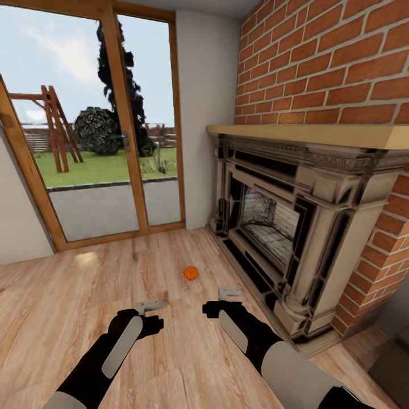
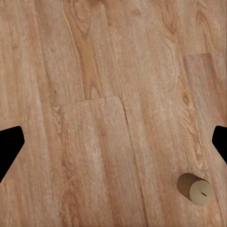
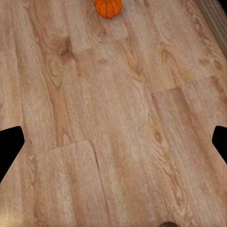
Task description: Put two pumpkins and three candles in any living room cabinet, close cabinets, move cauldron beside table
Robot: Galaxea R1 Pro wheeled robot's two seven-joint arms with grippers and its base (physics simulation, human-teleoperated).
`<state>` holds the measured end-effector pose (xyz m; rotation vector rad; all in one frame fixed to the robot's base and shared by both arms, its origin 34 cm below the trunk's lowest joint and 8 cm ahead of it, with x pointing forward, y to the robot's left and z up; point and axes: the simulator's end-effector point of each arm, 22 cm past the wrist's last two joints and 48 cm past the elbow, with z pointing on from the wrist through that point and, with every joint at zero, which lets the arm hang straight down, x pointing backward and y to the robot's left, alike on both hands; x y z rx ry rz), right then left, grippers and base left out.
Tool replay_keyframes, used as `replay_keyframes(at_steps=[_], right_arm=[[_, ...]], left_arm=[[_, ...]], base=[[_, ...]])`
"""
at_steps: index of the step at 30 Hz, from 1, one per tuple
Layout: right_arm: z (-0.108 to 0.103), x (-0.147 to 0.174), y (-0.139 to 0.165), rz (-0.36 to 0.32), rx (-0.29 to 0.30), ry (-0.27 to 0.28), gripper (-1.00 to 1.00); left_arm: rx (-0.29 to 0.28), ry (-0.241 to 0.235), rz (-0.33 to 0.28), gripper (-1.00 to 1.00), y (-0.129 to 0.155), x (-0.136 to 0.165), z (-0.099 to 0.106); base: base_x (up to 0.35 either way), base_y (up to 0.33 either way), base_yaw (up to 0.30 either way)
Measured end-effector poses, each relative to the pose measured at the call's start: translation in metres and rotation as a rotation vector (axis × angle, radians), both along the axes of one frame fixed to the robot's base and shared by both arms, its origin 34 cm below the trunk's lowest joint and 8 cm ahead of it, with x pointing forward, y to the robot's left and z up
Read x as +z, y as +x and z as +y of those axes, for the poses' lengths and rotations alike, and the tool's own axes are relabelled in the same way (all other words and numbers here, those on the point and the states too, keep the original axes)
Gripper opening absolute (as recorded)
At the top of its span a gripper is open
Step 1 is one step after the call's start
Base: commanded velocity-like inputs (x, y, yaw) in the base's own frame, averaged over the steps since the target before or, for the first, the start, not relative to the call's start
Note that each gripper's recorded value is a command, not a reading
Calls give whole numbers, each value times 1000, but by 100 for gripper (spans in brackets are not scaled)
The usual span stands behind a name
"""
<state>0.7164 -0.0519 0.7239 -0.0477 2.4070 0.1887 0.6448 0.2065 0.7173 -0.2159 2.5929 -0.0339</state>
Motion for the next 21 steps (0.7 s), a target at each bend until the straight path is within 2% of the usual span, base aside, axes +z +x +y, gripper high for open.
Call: replay_keyframes(at_steps=[7,9,12,14,21], right_arm=[[-7,-20,-5,26,-13,-16,100],[-15,-29,-7,40,-34,-42,100],[-39,-45,-14,73,-92,-118,100],[-48,-52,-17,84,-115,-148,100],[-55,-67,-20,90,-132,-170,100]], left_arm=[[0,-1,-3,100,0,-11,0],[0,1,-4,100,0,-14,0],[1,4,-5,100,0,-20,2],[0,5,-6,100,-1,-23,2],[0,7,-7,100,-2,-36,2]], base=[[0,0,0],[0,0,0],[0,0,0],[0,0,0],[0,0,0]])
